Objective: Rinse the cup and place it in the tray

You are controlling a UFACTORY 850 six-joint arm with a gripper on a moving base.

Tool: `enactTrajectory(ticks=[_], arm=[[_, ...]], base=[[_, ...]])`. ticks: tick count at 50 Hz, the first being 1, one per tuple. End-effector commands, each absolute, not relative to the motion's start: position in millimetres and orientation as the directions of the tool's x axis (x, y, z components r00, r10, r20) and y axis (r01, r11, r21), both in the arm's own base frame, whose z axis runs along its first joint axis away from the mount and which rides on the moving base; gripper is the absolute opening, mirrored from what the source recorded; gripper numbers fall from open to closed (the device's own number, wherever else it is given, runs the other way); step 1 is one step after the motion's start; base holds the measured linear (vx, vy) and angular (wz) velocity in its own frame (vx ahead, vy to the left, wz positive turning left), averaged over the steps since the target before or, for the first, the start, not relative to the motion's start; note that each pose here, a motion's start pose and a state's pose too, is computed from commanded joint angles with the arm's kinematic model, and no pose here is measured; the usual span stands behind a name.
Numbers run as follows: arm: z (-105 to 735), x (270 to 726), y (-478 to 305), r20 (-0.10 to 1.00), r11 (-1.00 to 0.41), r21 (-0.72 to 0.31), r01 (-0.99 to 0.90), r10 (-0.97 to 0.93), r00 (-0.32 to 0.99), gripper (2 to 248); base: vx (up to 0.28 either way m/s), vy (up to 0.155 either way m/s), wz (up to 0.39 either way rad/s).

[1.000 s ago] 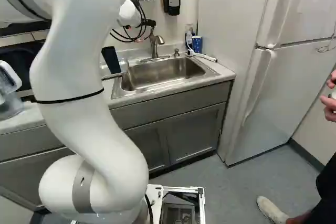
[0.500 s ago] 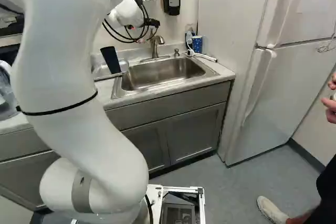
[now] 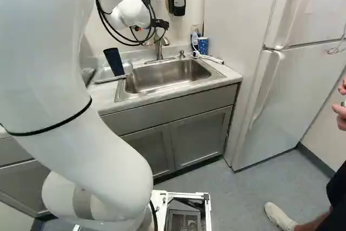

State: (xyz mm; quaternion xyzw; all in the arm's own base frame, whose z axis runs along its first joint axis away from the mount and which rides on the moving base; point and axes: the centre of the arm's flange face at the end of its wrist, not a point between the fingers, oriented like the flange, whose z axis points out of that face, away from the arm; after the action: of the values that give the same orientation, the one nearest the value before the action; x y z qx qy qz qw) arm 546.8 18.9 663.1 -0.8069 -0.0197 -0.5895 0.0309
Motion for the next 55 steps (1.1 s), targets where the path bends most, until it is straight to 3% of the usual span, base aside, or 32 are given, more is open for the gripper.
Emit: enactTrajectory(ticks=[26, 55], arm=[[646.3, 497.7, -1.1, 0.874, -1.000, -0.004, -0.012, -0.009, 0.485, 247], [627.2, 480.9, -7.8, 0.716, -0.996, 0.042, -0.074, -0.022, 0.698, 247]], base=[[0.000, 0.000, 0.000], [0.000, 0.000, 0.000]])
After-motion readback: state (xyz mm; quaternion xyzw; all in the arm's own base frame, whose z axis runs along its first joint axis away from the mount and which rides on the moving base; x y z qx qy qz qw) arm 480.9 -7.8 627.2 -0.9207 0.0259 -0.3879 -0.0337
